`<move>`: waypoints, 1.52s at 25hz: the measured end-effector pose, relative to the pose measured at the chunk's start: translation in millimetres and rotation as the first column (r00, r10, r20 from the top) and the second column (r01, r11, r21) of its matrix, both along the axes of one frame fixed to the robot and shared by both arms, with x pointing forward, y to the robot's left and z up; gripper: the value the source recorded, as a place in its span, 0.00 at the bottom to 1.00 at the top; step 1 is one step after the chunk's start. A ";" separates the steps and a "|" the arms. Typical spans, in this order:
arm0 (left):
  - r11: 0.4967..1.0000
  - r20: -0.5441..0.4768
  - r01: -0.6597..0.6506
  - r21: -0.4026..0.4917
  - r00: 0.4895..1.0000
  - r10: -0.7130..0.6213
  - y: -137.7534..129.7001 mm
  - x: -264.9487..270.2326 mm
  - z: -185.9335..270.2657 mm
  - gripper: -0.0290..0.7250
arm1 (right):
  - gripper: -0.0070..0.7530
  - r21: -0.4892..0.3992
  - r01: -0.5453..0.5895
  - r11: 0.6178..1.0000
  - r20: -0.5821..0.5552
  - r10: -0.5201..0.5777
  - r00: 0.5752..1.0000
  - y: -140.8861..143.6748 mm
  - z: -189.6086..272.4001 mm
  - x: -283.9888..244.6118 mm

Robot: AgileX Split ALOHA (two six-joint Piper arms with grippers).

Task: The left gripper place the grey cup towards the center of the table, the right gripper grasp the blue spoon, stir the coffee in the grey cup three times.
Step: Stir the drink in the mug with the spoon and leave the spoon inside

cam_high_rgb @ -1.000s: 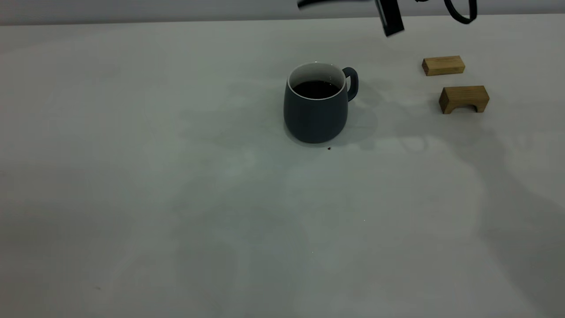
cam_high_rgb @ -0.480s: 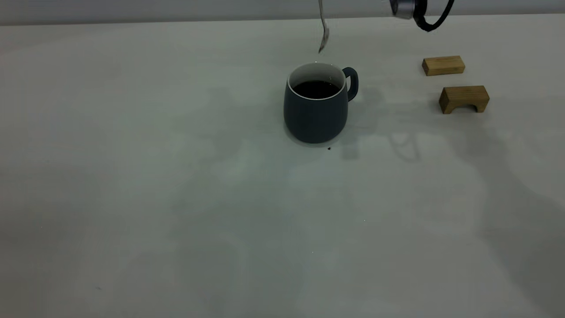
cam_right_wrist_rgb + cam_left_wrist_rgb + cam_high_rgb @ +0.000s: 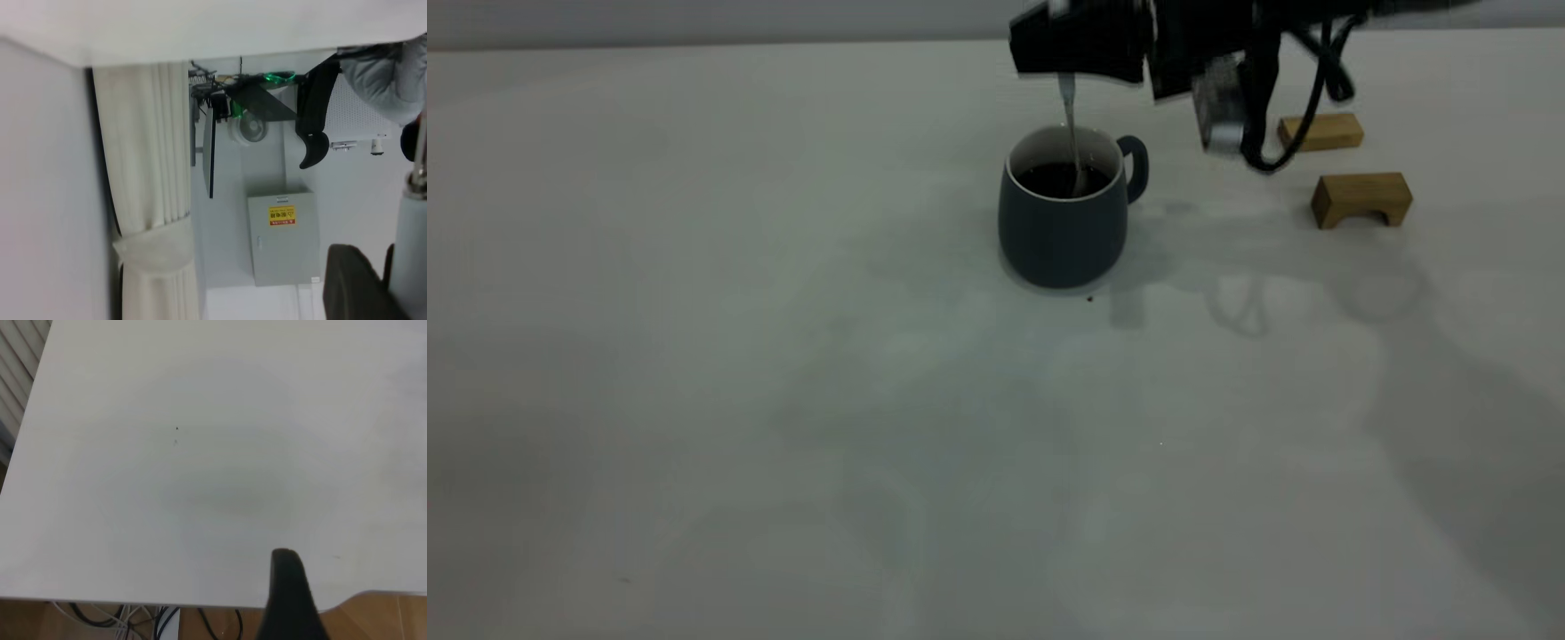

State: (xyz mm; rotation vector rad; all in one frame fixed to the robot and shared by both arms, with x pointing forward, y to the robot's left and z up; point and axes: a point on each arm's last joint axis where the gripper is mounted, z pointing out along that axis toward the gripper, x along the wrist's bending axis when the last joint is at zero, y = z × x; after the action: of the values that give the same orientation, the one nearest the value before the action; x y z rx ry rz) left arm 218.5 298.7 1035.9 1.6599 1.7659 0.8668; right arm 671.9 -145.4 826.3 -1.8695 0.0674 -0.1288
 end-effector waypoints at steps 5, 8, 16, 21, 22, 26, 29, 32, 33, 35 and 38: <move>1.000 0.000 0.000 0.000 1.000 0.000 0.0 0.0 0.0 0.81 | 0.15 -0.015 -0.005 1.000 -0.024 0.004 1.000 -0.1 -27.0 -4.6; 1.000 0.000 0.000 0.000 1.000 0.000 0.0 0.0 0.0 0.81 | 0.15 -0.007 0.006 1.000 -0.032 -0.006 0.999 4.6 -31.2 -5.5; 1.000 0.000 0.000 0.001 1.000 0.000 0.0 0.0 0.0 0.81 | 0.15 0.051 0.081 0.995 -0.041 -0.079 0.996 15.8 -25.9 -0.4; 1.000 0.000 0.000 0.001 1.000 0.000 0.0 0.0 0.0 0.81 | 0.15 -0.040 0.167 0.985 -0.021 -0.168 0.986 11.5 -31.2 9.9; 1.000 0.000 0.000 0.001 1.000 0.000 0.0 0.0 0.0 0.81 | 0.15 -0.048 0.177 0.983 -0.019 -0.178 0.984 10.5 -31.9 10.8; 1.000 0.000 0.000 0.001 1.000 0.000 0.0 0.0 0.0 0.81 | 0.15 -0.055 0.178 0.982 -0.003 -0.179 0.984 2.5 -32.0 13.2; 1.000 0.000 0.000 0.001 1.000 0.000 0.0 0.0 0.0 0.81 | 0.15 -0.054 0.124 0.991 0.019 -0.124 0.992 -8.0 -31.7 11.2; 1.000 0.000 0.000 0.000 1.000 0.000 0.0 0.0 0.0 0.81 | 0.15 -0.050 0.043 0.998 0.026 -0.042 0.999 -17.4 -31.3 6.1; 1.000 0.000 0.000 0.000 1.000 0.000 0.0 0.0 0.0 0.81 | 0.15 -0.051 0.020 0.999 0.026 -0.019 0.999 -18.5 -31.3 4.4; 1.000 0.000 0.000 0.000 1.000 0.000 0.0 0.0 0.0 0.81 | 0.15 -0.051 0.000 0.999 0.027 0.002 1.000 -18.2 -31.3 2.7; 1.000 0.000 0.000 0.000 1.000 0.000 0.0 0.0 0.0 0.81 | 0.15 -0.047 -0.007 0.999 0.027 0.008 1.000 -12.9 -31.0 1.4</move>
State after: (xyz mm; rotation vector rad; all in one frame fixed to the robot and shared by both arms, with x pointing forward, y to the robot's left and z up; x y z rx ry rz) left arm 218.5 298.7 1035.9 1.6598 1.7659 0.8668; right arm 673.3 -158.3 795.3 -1.9142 0.0388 -0.1513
